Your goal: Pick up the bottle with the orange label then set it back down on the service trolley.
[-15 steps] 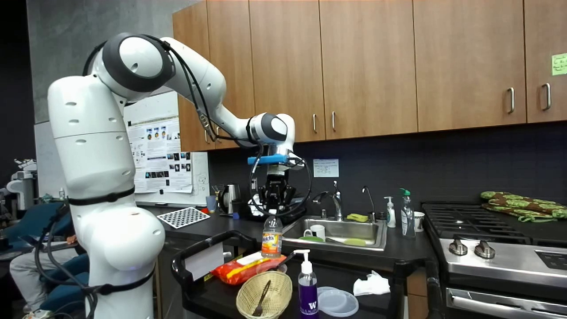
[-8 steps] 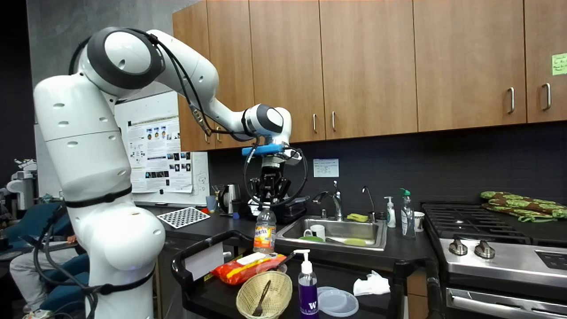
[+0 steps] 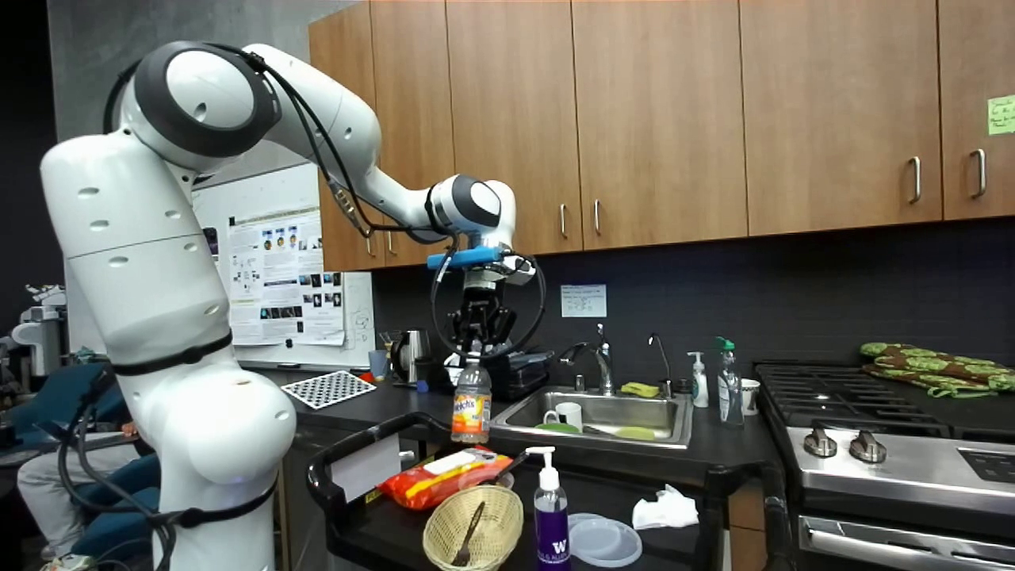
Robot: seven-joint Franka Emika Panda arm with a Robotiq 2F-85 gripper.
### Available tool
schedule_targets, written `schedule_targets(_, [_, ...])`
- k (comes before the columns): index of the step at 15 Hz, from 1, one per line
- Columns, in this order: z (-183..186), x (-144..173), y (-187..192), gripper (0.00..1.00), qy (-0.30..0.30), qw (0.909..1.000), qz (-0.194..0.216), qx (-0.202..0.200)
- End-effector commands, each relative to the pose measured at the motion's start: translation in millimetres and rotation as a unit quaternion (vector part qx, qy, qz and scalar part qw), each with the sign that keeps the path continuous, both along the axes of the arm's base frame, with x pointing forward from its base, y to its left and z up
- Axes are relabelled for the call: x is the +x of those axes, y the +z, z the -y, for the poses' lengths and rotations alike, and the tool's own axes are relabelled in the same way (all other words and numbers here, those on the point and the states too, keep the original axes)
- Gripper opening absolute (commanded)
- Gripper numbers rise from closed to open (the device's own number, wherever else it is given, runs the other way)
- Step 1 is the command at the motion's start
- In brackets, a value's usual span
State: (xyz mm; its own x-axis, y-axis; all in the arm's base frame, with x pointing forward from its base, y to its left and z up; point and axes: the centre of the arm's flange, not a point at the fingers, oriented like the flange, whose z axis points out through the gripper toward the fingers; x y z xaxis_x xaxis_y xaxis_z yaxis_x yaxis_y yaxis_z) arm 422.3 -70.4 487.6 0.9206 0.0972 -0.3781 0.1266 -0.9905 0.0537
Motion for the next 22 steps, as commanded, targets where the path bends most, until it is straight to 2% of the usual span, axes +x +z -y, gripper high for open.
schedule_targets(1, [-5.6,-7.4,9.6,0.15,0.012,0.9998,0.008,-0.011])
schedule_targets(11, [-12.4,-6.3,12.8,0.15,0.016,0.9997,0.017,-0.012])
schedule_targets(12, [-10.2,-0.7,7.1,0.40,0.011,0.9999,0.010,-0.002])
schedule_targets(22, [-10.2,-0.7,7.2,0.40,0.011,0.9999,0.010,-0.002])
